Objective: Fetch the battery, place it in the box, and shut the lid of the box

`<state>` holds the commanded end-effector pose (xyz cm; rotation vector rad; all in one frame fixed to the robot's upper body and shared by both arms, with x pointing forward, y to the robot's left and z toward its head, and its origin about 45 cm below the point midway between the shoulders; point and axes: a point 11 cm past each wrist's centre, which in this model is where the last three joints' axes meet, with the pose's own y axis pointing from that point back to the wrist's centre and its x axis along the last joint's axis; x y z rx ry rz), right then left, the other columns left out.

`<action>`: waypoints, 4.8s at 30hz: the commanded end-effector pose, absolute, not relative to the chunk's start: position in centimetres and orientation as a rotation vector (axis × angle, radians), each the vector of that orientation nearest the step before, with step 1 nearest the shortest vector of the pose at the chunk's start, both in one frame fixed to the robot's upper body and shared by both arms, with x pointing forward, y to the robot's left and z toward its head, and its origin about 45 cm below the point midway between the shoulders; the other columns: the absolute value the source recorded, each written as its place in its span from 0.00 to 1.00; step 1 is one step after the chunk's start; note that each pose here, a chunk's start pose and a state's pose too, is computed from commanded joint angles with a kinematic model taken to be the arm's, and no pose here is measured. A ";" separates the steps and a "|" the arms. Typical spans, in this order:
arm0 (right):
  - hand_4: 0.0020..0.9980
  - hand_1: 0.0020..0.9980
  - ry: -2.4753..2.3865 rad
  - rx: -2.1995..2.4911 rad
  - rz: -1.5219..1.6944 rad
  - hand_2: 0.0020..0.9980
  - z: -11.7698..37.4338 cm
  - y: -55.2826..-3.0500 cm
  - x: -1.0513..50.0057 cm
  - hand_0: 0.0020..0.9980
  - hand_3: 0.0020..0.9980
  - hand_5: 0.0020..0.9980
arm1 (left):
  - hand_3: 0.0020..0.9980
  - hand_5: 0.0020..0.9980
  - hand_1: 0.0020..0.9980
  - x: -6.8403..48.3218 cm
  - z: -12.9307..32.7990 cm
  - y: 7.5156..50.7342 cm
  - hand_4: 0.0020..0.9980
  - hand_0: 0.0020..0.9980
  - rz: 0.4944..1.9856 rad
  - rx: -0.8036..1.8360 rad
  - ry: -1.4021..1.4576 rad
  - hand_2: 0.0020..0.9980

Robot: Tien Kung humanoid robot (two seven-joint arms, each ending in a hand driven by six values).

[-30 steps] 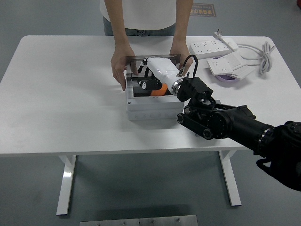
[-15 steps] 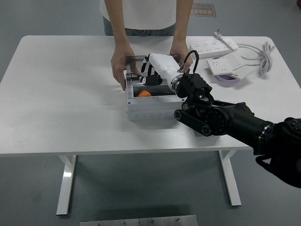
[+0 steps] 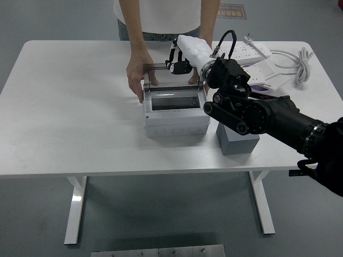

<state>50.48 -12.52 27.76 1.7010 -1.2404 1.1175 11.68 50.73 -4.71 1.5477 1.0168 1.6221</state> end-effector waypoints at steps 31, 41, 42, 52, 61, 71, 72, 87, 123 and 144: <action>0.96 0.62 -1.238 1.758 1.118 0.61 27.2 -12.2 50.7 0.74 0.64 0.85 | 0.54 0.00 0.73 12.7 -4.5 50.5 0.24 0.53 1.607 1.544 0.995 0.64; 1.00 0.63 -1.229 1.761 1.118 0.62 26.6 -12.0 50.4 0.76 0.65 0.91 | 0.54 0.00 0.73 12.6 -4.5 50.6 0.23 0.52 1.606 1.548 0.996 0.63; 1.00 0.63 -1.223 1.762 1.116 0.62 26.5 -12.0 50.3 0.76 0.65 0.91 | 0.54 0.00 0.73 12.6 -4.5 50.6 0.23 0.52 1.606 1.548 0.995 0.63; 1.00 0.62 -1.169 1.752 1.088 0.62 24.3 -12.5 49.7 0.76 0.65 0.93 | 0.54 0.00 0.73 12.7 -4.5 50.5 0.22 0.52 1.603 1.547 0.992 0.63; 1.00 0.62 -1.138 1.730 1.095 0.62 23.8 -12.9 49.4 0.76 0.65 0.93 | 0.54 0.00 0.73 12.5 -4.6 50.5 0.21 0.52 1.611 1.544 0.999 0.63; 1.00 0.57 -1.123 1.696 1.101 0.61 23.4 -13.9 49.2 0.64 0.65 0.93 | 0.54 0.00 0.73 12.2 -4.7 50.5 0.21 0.52 1.619 1.540 1.008 0.63; 1.00 0.57 -1.122 1.692 1.104 0.61 23.4 -14.0 49.1 0.64 0.65 0.93 | 0.54 0.00 0.73 12.2 -4.7 50.5 0.21 0.52 1.620 1.539 1.008 0.63; 0.99 0.42 -1.112 1.616 1.149 0.55 24.0 -15.4 48.7 0.24 0.64 0.94 | 0.54 0.00 0.73 11.8 -4.9 50.3 0.21 0.52 1.621 1.537 1.019 0.63; 0.93 0.35 -1.024 1.643 1.153 0.47 22.1 -15.0 46.0 0.14 0.61 0.91 | 0.54 0.00 0.73 11.6 -5.1 50.2 0.22 0.52 1.623 1.535 1.026 0.63; 0.90 0.35 -1.016 1.638 1.140 0.46 21.8 -15.2 45.8 0.14 0.61 0.90 | 0.54 0.00 0.73 11.6 -5.1 50.0 0.22 0.52 1.616 1.539 1.023 0.63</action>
